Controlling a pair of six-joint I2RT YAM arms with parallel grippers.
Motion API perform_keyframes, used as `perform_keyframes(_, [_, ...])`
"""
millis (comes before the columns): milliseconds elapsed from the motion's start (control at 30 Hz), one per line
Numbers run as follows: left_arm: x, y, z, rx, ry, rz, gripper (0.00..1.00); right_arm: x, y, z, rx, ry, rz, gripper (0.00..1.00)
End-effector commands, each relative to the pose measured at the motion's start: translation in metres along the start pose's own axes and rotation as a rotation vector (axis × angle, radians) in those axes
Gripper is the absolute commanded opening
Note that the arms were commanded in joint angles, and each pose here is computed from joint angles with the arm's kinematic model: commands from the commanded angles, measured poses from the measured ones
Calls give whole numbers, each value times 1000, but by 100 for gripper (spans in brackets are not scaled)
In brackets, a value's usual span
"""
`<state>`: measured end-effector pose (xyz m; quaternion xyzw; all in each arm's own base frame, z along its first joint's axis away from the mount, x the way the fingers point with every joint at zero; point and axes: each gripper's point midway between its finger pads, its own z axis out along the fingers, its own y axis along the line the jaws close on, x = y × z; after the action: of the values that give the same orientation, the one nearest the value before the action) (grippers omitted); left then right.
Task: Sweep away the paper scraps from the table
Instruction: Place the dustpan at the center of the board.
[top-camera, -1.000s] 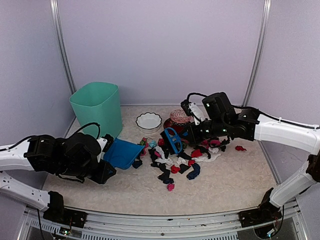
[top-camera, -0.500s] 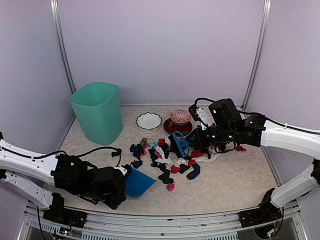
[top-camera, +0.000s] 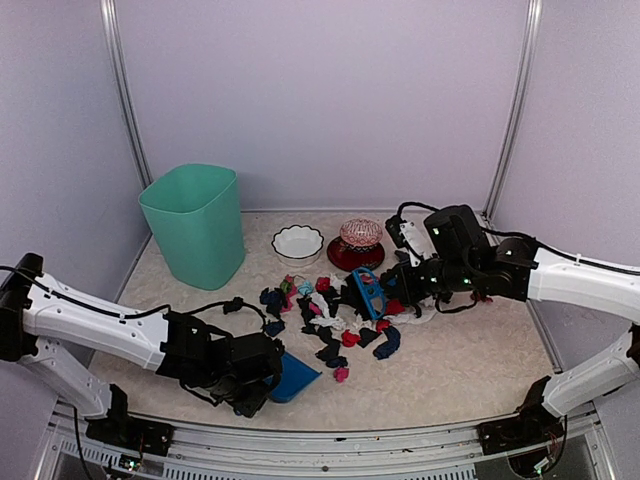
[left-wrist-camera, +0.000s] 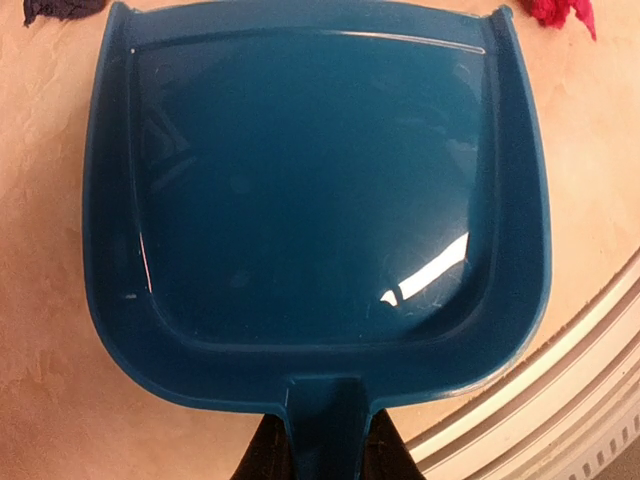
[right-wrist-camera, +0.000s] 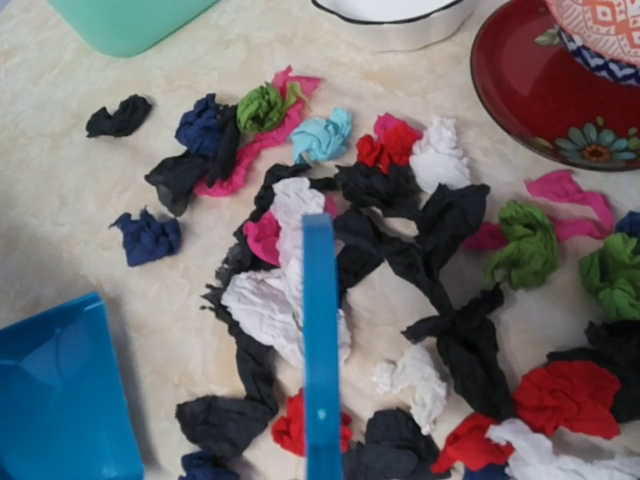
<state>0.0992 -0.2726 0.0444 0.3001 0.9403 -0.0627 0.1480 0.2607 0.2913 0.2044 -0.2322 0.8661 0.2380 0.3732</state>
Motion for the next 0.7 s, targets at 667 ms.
perform_keyframes(667, [-74,-7,50,30,-64,53,18,-3,-15,-10,45,-47,33,0])
